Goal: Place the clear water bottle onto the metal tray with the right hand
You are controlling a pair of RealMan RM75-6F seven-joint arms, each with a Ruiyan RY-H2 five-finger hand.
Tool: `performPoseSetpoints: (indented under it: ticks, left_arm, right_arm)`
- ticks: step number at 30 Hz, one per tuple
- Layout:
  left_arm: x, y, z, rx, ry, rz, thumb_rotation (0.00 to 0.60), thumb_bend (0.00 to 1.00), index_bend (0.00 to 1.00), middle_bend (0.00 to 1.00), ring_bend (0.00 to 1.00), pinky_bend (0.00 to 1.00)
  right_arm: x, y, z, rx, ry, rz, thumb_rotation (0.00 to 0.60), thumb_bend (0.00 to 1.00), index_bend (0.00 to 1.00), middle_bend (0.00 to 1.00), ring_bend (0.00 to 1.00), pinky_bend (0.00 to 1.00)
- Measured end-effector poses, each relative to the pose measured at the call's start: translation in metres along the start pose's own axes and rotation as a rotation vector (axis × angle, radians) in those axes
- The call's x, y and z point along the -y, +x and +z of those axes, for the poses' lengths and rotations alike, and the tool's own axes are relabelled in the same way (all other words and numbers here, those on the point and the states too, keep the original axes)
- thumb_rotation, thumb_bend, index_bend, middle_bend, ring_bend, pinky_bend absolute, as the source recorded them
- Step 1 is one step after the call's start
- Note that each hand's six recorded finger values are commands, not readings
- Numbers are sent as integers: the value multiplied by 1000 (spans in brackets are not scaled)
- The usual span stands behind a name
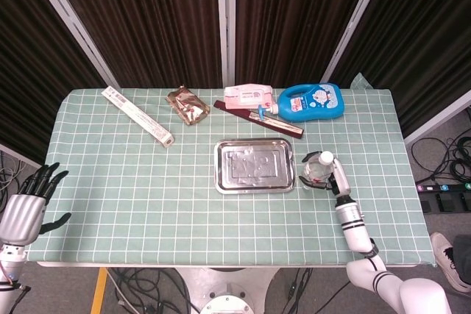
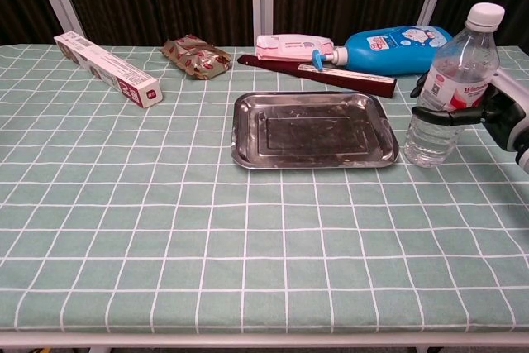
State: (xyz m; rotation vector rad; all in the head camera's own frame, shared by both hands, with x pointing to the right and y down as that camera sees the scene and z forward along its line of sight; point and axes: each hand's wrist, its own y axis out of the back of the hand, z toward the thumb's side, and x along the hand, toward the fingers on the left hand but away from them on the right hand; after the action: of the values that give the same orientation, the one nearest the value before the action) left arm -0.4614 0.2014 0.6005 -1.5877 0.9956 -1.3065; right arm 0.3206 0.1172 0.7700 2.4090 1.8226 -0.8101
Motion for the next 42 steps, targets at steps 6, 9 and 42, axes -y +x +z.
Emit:
performPoseSetpoints:
  ticks: [6,9,42]
  left_arm:
    - [0,0,-1,-1,-2,0,599,170,186,158,86,191]
    - [0,0,-1,2,-2,-1,600,169,186,158,86,191]
    - [6,-2,7,8,-18,-27,600,170,186,158,86,192]
  right_arm:
    - [0,-2,2,-8,0,-1,600,148,536,464,294,397]
    - [-2,-2,4,-16,4,-6,600,148,545,467,295,399]
    - [-50,4,61,-91,-63,-96,600,167,546,470,295,405]
